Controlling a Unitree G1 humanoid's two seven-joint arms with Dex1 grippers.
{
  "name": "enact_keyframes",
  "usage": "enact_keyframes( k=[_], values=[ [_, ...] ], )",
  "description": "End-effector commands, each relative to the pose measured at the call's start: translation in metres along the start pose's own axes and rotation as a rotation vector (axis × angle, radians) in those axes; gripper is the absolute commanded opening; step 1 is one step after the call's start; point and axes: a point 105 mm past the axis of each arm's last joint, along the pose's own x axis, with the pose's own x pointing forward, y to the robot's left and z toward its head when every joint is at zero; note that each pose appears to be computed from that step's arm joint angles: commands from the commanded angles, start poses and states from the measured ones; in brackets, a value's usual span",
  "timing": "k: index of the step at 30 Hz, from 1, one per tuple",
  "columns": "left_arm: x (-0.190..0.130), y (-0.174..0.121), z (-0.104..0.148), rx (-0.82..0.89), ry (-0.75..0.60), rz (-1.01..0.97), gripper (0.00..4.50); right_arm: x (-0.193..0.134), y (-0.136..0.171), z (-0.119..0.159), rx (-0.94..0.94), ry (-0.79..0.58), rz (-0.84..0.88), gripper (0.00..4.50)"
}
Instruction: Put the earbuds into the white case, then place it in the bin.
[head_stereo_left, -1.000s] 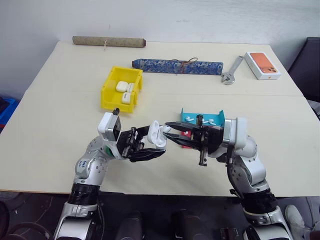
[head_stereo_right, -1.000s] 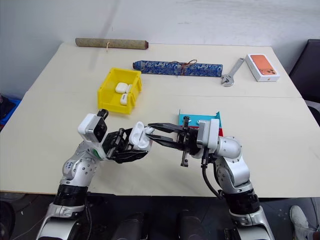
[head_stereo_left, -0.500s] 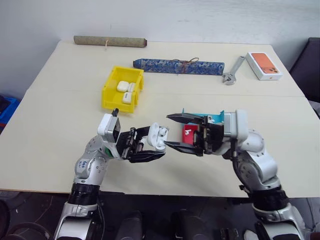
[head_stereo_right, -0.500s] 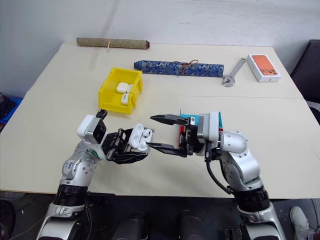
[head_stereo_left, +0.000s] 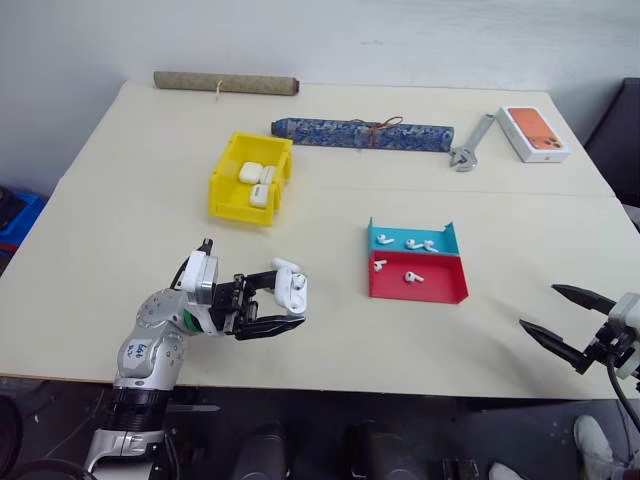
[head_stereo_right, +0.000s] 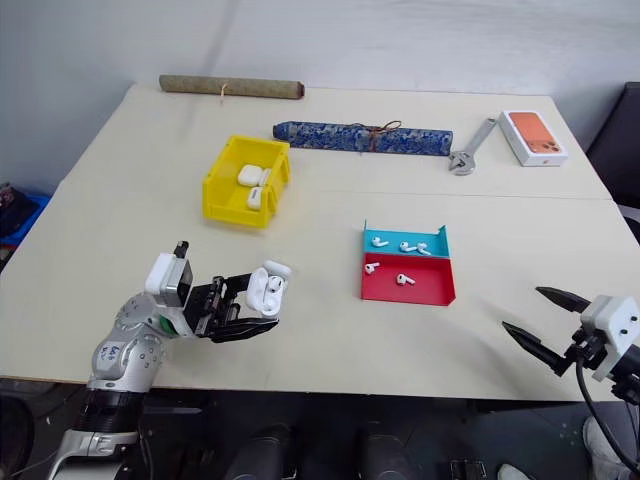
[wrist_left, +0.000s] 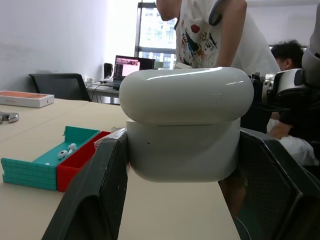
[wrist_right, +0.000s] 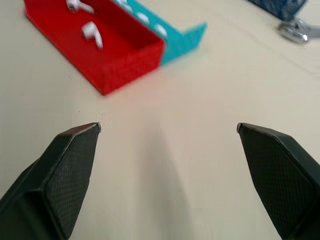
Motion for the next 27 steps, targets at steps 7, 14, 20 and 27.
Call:
enact_keyframes(
  k=[7,14,20,27],
  values=[
    [0.003,0.001,0.007,0.046,0.007,0.01,2.84,0.09,0.002,0.116,-0.008,0.02,0.229,4.49],
    [0.009,0.0,0.006,0.051,-0.003,0.012,2.84,0.141,0.004,0.142,-0.023,0.231,0.279,3.24],
    [0.012,-0.001,0.004,0.051,-0.009,0.013,2.84,0.175,-0.006,0.143,-0.056,0.381,0.251,2.21],
    [0.013,-0.001,0.003,0.057,-0.012,0.018,2.84,0.189,-0.005,0.113,-0.14,0.565,0.332,2.21]
  ],
)
